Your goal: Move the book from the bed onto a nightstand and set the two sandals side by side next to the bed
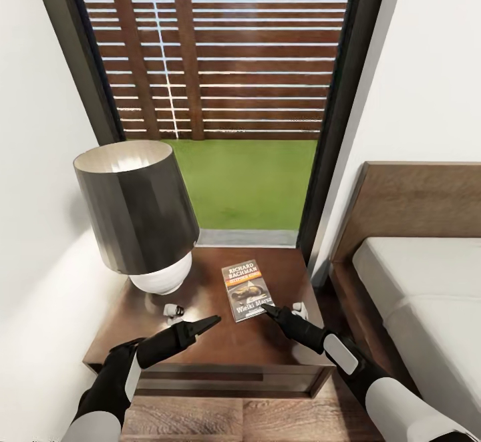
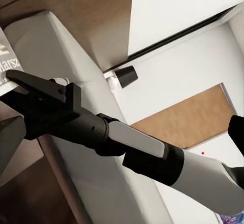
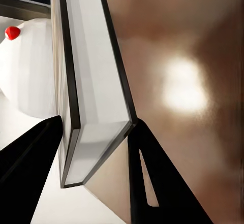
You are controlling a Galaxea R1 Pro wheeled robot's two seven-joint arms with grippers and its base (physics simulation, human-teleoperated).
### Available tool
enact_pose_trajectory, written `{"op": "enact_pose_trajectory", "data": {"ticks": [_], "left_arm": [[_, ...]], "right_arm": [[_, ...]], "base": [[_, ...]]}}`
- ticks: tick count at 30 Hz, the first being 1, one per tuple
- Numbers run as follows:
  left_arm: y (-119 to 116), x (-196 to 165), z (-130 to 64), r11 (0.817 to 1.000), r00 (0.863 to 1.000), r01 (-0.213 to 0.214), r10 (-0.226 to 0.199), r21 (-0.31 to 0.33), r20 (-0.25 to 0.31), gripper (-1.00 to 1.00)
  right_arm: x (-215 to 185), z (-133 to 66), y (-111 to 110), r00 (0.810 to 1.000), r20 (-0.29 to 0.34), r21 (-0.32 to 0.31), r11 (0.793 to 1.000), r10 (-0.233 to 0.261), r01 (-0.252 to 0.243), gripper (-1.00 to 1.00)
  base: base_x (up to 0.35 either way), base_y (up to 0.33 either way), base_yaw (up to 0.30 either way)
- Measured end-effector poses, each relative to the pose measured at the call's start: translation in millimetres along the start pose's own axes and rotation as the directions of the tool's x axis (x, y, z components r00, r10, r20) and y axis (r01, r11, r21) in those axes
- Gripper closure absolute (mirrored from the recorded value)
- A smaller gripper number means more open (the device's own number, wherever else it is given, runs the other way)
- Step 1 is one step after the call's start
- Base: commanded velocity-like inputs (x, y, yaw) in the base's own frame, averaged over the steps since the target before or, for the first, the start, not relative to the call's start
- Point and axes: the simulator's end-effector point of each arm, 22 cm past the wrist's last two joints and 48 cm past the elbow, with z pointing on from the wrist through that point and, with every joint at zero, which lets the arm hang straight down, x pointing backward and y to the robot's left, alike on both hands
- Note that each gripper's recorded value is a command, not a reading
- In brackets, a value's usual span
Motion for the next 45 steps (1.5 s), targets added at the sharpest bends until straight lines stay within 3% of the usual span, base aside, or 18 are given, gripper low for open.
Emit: {"op": "enact_pose_trajectory", "data": {"ticks": [45], "left_arm": [[9.1,6.9,-3.2,1.000,1.000,0.000,0.000,-0.001,0.000,-1.00]], "right_arm": [[6.5,3.6,-8.3,1.000,-0.002,-0.005,1.000,0.003,-0.003,1.00]], "base": [[0.000,0.000,0.000]]}}
